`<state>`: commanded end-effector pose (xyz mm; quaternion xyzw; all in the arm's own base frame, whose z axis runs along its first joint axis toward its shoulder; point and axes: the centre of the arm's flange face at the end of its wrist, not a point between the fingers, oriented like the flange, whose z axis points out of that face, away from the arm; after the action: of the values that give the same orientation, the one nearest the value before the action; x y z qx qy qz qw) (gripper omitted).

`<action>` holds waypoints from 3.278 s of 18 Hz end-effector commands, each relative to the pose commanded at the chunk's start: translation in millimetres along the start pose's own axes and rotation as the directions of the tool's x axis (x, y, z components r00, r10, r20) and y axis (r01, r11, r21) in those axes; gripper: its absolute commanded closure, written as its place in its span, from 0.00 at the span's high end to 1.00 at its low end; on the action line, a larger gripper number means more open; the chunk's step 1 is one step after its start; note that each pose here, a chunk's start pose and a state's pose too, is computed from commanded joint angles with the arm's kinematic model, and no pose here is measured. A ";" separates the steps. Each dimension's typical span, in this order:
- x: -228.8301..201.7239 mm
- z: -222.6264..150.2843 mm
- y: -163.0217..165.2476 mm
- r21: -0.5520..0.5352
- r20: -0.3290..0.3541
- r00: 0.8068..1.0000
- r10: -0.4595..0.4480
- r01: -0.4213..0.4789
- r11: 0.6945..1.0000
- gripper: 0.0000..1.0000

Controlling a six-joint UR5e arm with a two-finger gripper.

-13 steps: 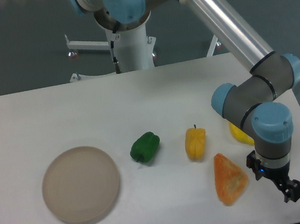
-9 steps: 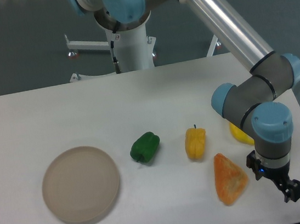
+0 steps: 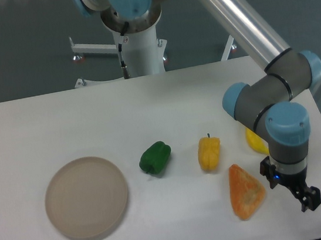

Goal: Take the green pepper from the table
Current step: 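Move the open gripper up and over toward the green bell pepper, then lower the gripper onto the green bell pepper and close on it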

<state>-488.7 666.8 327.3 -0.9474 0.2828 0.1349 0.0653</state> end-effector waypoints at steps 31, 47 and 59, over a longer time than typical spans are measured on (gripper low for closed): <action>258.1 -28.4 -50.1 0.167 -0.335 0.910 -0.246 0.314 0.935 1.00; 275.6 -2.7 -73.8 0.180 -0.336 0.920 -0.199 0.271 0.946 1.00; 259.4 -18.5 -74.7 0.203 -0.302 0.933 -0.196 0.264 0.943 0.29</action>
<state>-234.8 590.8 272.7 -0.9686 0.1897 -0.0433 0.1548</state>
